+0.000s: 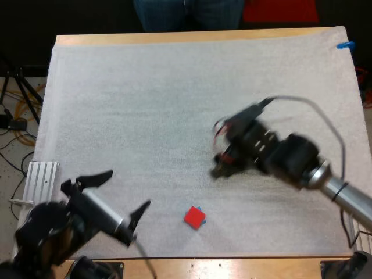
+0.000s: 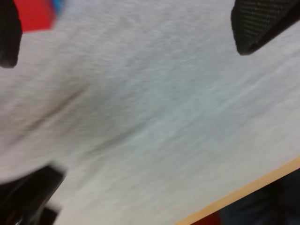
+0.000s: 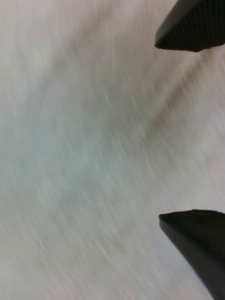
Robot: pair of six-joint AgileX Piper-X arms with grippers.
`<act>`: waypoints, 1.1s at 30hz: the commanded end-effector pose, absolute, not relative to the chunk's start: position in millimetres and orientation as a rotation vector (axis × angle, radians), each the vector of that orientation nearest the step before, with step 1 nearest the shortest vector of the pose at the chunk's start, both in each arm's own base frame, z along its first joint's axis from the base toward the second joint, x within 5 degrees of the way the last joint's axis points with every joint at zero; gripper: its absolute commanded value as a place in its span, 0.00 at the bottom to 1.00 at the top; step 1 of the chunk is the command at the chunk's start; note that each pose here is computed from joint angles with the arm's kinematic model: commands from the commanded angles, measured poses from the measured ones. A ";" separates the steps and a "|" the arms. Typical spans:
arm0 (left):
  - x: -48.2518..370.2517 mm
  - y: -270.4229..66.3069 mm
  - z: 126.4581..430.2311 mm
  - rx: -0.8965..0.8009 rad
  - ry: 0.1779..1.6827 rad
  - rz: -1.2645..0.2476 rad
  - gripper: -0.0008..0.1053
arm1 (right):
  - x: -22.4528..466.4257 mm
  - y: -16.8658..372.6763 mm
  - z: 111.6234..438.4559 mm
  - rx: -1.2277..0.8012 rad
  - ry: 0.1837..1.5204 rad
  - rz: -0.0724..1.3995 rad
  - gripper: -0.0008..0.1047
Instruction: Stack red cube on blue cube
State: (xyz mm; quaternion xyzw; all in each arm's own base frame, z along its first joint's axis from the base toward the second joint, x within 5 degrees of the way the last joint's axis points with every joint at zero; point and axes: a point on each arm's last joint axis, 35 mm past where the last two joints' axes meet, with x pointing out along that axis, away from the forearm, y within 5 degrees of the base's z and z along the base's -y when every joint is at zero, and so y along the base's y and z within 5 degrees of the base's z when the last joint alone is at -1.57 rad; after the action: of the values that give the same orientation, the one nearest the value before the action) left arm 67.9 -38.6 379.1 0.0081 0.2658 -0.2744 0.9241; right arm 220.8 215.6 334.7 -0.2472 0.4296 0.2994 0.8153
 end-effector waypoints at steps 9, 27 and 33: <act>133.5 -46.5 378.1 -0.018 0.520 -0.396 0.83 | 282.9 123.9 338.3 -0.390 0.958 0.378 0.65; 150.1 -2.5 381.7 -0.139 0.492 -0.187 0.83 | 250.5 -28.8 398.1 -0.187 0.815 -0.025 0.65; 146.3 -4.6 393.8 -0.150 0.472 -0.246 0.83 | 207.6 -35.0 412.5 -0.185 0.730 -0.084 0.65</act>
State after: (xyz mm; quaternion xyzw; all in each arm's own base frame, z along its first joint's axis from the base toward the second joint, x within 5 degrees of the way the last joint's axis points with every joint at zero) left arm 149.2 -4.1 390.5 -0.0728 0.2393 -0.1137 0.9615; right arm 209.4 -35.3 412.1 -0.0854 0.3583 -0.0478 0.9285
